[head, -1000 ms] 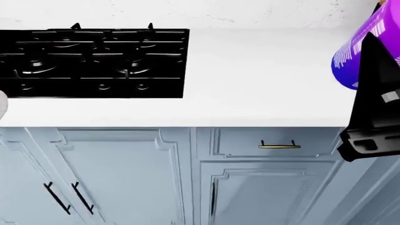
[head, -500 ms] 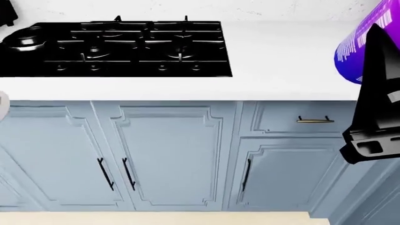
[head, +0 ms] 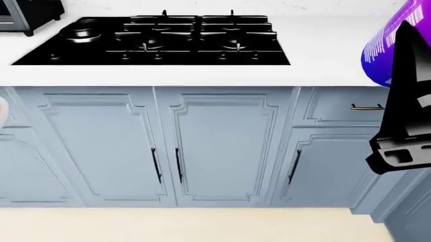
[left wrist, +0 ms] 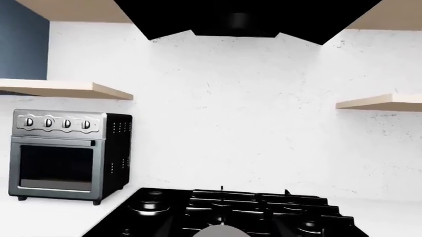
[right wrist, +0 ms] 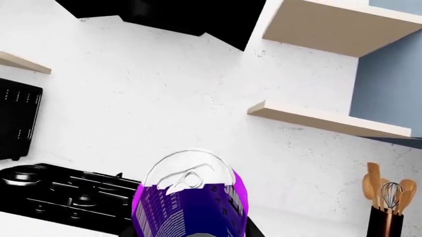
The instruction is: Move the drinks to the dining counter.
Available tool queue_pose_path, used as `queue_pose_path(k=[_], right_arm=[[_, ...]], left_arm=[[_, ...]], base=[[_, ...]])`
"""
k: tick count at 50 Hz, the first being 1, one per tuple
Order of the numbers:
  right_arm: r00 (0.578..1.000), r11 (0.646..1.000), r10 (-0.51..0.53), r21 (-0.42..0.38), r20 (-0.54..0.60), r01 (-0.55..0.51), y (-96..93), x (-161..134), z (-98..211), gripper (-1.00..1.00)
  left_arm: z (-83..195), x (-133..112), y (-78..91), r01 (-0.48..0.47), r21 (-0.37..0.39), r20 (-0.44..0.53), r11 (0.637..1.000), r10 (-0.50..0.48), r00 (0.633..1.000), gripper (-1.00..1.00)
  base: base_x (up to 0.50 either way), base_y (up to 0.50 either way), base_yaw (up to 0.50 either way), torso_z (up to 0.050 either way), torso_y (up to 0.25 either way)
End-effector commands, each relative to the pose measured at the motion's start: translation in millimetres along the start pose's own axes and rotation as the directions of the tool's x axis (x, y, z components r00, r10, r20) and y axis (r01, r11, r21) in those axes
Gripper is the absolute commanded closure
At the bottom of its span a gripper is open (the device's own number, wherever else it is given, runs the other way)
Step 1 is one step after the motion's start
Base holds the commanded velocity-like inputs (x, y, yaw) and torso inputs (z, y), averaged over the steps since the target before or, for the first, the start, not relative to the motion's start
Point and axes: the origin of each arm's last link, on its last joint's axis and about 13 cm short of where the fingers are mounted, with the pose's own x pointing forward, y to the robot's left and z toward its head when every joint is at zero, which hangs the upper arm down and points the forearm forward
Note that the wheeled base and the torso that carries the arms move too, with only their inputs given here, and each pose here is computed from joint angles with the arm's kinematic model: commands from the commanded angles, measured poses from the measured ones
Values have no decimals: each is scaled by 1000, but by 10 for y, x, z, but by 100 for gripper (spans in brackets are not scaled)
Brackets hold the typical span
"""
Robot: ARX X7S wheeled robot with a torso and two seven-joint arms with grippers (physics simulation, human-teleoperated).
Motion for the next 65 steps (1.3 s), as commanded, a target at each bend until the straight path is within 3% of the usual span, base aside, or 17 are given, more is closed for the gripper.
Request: queue_pose_path(k=[1,37,40,41,45,53,54,56,57,61,63,65], right_arm=[[1000,1000,-10,-7,10,10,-14,12,1,100],[1000,1000,-9,22,14,8,-18,22,-10,100],[1000,997,4,73,26,-6,-20,19,3,100],[999,999,-51,14,0,51,-49,34,-22,100],[1000,998,-12,63,25,10,-43,6,21,100],[999,990,-27,139,19,24,-60,6,16,100],[999,981,46,190,27,-50,-40,-4,23,100],[1000,985,26,173,1,-25,-39,4,-7,100],[998,973,60,222,15,-62,-31,1,-2,100],[998,998,-61,15,-29,62,-67,21,-60,100],[998,998,-51,28,-22,52,-61,10,-42,100],[992,990,-124,-68,-39,121,-75,6,-52,100]], left_arm=[[14,0,7,-4,-9,10,1000,4,1000,100],[-10,16,3,-4,-13,0,1000,4,1000,100],[-3,10,3,-2,-11,3,1000,2,1000,100],[-4,9,4,-1,-16,2,1000,1,1000,100],[-3,10,4,-4,-17,3,1000,4,1000,100],[-7,11,7,-7,-18,1,1000,7,1000,100],[-8,10,7,-6,-18,1,1000,6,1000,100],[-10,9,4,-5,-15,1,1000,5,1000,100],[-10,10,4,-6,-15,1,1000,6,1000,100],[-11,12,10,-8,-16,0,1000,8,1000,100],[-13,13,10,-9,-16,-1,1000,9,1000,100],[-10,10,9,-7,-15,-1,1000,7,1000,100]], base=[[-355,453,0,0,0],[-357,440,0,1,0],[-379,286,0,0,0],[-406,93,0,0,0],[-104,34,0,0,0],[0,0,0,0,0],[0,0,0,0,0],[0,0,0,5,0],[0,0,0,0,0],[0,0,0,0,0],[0,0,0,0,0],[0,0,146,0,0]])
